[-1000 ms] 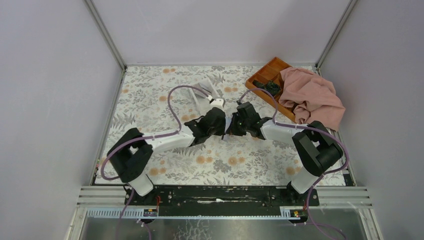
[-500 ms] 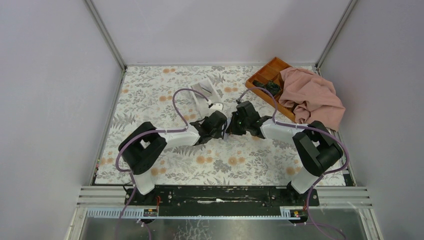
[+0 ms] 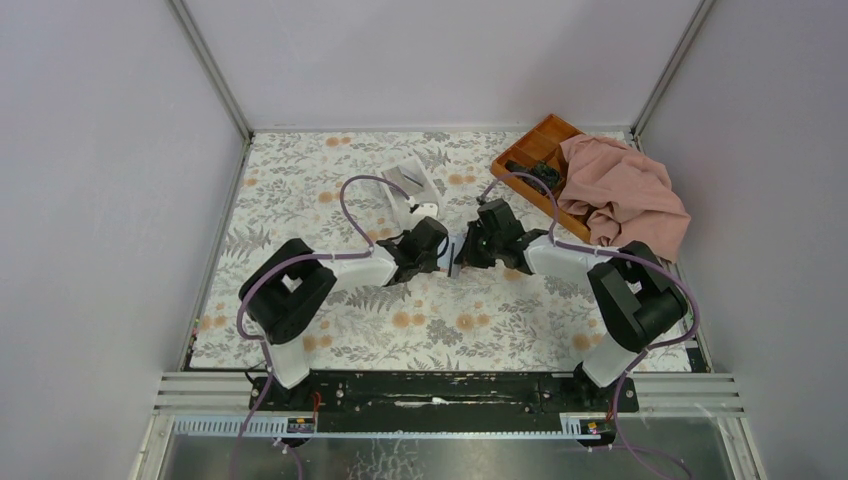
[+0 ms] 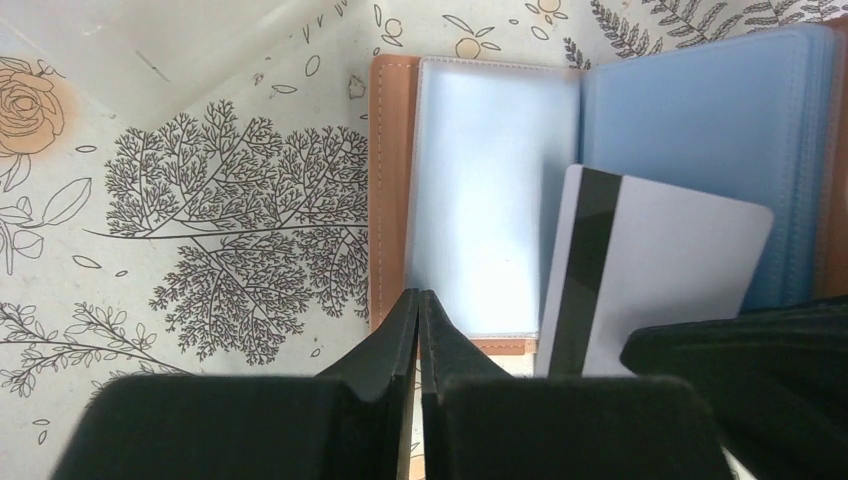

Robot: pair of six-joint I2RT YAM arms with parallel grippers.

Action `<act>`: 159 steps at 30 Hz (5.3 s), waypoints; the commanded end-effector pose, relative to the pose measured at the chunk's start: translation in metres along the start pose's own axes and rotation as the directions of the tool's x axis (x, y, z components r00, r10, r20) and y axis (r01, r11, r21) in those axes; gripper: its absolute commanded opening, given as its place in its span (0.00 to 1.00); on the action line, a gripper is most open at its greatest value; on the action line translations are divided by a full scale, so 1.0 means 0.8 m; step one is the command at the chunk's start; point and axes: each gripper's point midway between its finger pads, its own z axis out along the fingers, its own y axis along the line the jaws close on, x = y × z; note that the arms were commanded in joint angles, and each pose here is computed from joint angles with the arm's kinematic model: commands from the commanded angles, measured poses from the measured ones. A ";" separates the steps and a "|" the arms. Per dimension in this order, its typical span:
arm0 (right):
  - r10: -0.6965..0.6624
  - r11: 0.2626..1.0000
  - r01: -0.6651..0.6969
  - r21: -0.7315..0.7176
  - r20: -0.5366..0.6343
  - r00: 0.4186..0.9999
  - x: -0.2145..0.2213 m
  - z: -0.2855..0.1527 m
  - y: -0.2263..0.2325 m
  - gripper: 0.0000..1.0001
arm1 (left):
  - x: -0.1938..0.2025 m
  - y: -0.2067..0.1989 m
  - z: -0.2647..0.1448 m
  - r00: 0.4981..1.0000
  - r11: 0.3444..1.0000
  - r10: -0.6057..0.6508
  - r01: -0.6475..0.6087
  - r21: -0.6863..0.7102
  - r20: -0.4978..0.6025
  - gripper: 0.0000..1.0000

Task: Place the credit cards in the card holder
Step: Open the card holder at the center of the board, then insert the credit card into the card holder.

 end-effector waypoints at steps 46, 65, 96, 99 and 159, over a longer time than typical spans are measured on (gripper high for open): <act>0.183 0.974 -0.191 -0.120 -0.073 0.980 -0.039 0.030 -0.055 0.00 | 0.033 0.030 0.025 0.999 0.999 0.020 -0.022 -0.029 -0.049 0.02; 0.149 0.979 -0.167 -0.120 -0.147 0.978 0.003 0.036 -0.075 0.00 | 0.053 0.047 0.015 0.998 0.998 -0.017 0.013 -0.058 -0.067 0.02; 0.171 0.961 -0.204 -0.185 -0.179 0.969 0.020 0.032 -0.057 0.00 | 0.077 0.056 0.011 0.993 0.997 -0.026 0.017 -0.074 -0.111 0.00; 0.171 0.961 -0.204 -0.187 -0.179 0.969 0.019 0.034 -0.055 0.00 | 0.079 0.055 0.011 0.993 0.997 -0.022 0.014 -0.071 -0.116 0.00; 0.221 0.916 -0.270 -0.295 -0.190 0.957 0.000 0.058 -0.011 0.00 | 0.120 0.077 0.009 0.979 0.992 0.013 -0.038 -0.124 -0.202 0.00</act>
